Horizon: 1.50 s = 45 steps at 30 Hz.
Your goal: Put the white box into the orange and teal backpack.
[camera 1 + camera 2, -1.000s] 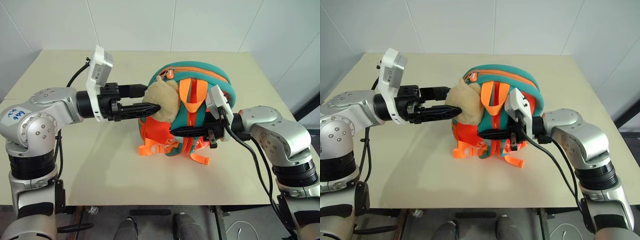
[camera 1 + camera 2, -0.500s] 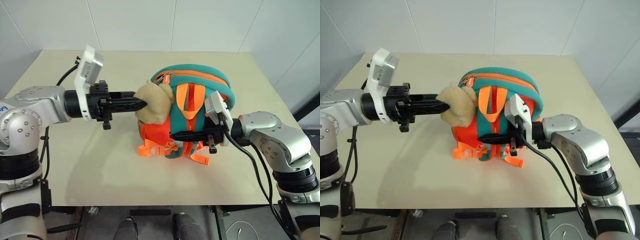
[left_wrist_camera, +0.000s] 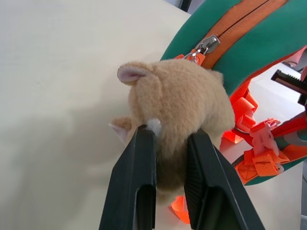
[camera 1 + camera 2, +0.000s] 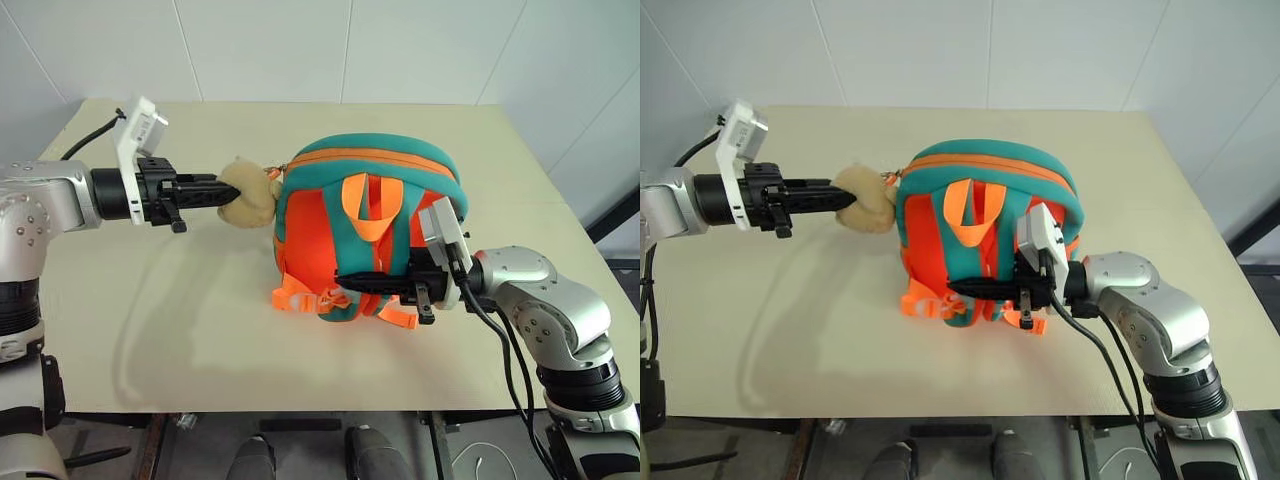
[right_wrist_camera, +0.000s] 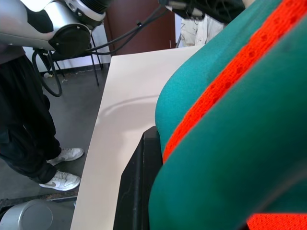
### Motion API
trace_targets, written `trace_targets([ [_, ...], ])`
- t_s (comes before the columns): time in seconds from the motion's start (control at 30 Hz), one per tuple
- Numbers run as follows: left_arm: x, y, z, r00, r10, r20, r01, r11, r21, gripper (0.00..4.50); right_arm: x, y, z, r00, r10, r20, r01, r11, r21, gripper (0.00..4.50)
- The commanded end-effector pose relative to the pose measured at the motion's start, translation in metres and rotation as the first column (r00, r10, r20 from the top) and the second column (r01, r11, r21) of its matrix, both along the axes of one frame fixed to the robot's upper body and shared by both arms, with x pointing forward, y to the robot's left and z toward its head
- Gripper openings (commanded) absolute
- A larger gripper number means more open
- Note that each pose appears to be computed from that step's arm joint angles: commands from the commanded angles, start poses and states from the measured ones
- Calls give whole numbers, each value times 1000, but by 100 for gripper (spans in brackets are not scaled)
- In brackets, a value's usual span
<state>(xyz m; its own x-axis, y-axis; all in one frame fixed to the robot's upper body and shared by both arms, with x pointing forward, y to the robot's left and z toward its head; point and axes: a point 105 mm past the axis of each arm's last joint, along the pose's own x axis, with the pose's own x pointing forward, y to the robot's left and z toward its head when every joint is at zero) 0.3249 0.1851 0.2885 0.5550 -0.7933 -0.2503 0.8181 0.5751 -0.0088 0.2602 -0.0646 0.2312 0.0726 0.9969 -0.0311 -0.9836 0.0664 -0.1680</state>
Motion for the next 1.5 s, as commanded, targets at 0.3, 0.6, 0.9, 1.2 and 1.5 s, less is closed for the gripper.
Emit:
trace_targets([
  [0.3, 18, 25, -45, 991, 50, -128, -25, 981, 193, 42, -9, 0, 11, 999, -2, 49, 0, 999, 38, 0],
  [0.6, 26, 23, -90, 972, 13, -236, 73, 934, 350, 42, -8, 1, 11, 999, -6, 46, 4, 999, 35, 0],
  [0.9, 46, 6, -79, 994, -12, -112, 38, 972, 233, 42, -7, -2, 11, 999, -17, 39, 16, 1000, 9, 0],
  [1.2, 21, 14, -61, 995, -70, 67, 64, 993, 96, 267, -3, -32, 8, 996, -80, 35, 83, 990, -116, 265],
  [1.5, 3, 50, -54, 967, 49, 250, -79, 991, 112, 449, 10, -100, 5, 952, -299, 59, 304, 911, -279, 450],
])
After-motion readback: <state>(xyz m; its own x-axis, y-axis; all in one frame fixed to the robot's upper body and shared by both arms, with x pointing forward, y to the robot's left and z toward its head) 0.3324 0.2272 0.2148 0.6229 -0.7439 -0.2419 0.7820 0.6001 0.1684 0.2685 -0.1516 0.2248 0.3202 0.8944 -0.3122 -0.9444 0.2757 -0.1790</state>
